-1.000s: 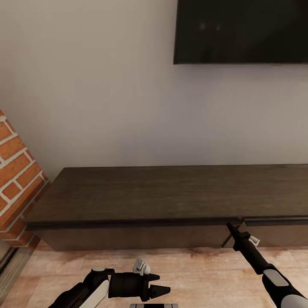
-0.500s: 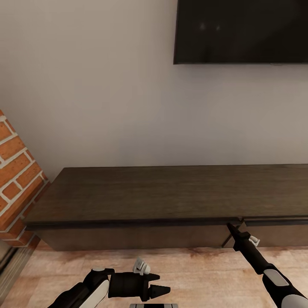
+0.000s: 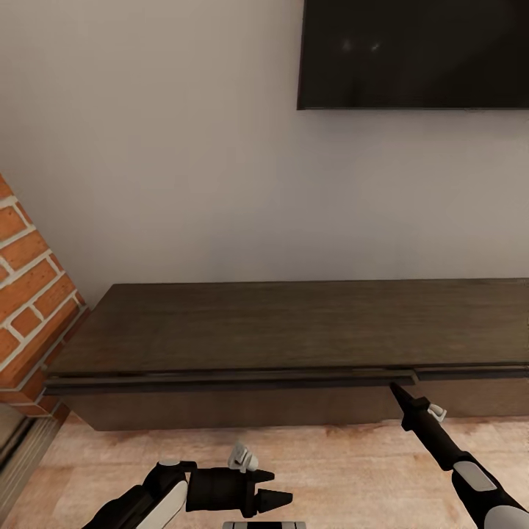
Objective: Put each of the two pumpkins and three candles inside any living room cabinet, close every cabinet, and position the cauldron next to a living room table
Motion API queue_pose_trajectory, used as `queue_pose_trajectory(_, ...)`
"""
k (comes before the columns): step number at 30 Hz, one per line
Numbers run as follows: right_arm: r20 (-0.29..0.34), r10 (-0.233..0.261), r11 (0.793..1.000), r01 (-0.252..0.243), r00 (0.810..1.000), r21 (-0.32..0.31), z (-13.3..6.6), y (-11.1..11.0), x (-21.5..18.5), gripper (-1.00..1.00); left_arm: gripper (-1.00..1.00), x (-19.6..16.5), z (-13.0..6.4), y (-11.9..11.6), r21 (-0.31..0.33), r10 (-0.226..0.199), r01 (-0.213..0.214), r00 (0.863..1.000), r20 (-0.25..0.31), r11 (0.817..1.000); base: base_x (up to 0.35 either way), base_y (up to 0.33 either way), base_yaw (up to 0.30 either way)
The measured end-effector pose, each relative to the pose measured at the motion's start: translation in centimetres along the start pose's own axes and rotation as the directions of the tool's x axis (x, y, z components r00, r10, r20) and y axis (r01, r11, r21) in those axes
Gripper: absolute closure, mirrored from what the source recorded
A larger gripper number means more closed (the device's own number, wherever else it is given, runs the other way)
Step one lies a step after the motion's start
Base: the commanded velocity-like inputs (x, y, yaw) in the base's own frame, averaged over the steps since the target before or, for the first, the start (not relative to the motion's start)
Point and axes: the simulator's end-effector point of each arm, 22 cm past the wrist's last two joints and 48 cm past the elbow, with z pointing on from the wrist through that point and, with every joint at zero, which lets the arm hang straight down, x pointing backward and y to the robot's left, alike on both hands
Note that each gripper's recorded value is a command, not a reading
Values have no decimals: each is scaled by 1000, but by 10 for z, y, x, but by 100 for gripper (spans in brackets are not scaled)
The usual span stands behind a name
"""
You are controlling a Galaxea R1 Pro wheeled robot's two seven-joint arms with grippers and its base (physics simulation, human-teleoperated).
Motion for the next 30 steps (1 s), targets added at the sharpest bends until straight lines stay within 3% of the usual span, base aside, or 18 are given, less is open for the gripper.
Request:
queue_pose_trajectory(10, -34, -33, 999, 33, 999, 17, -1, 0, -1, 100, -100, 0, -6, 5, -5, -2, 2, 1000, -4, 1000, -1, 0, 0)
queue_pose_trajectory(30, -43, 28, 999, -28, 999, 22, -2, 0, -1, 100, -100, 5, -6, 1, 11, -7, 7, 1000, -8, 1000, -24, 0, 0)
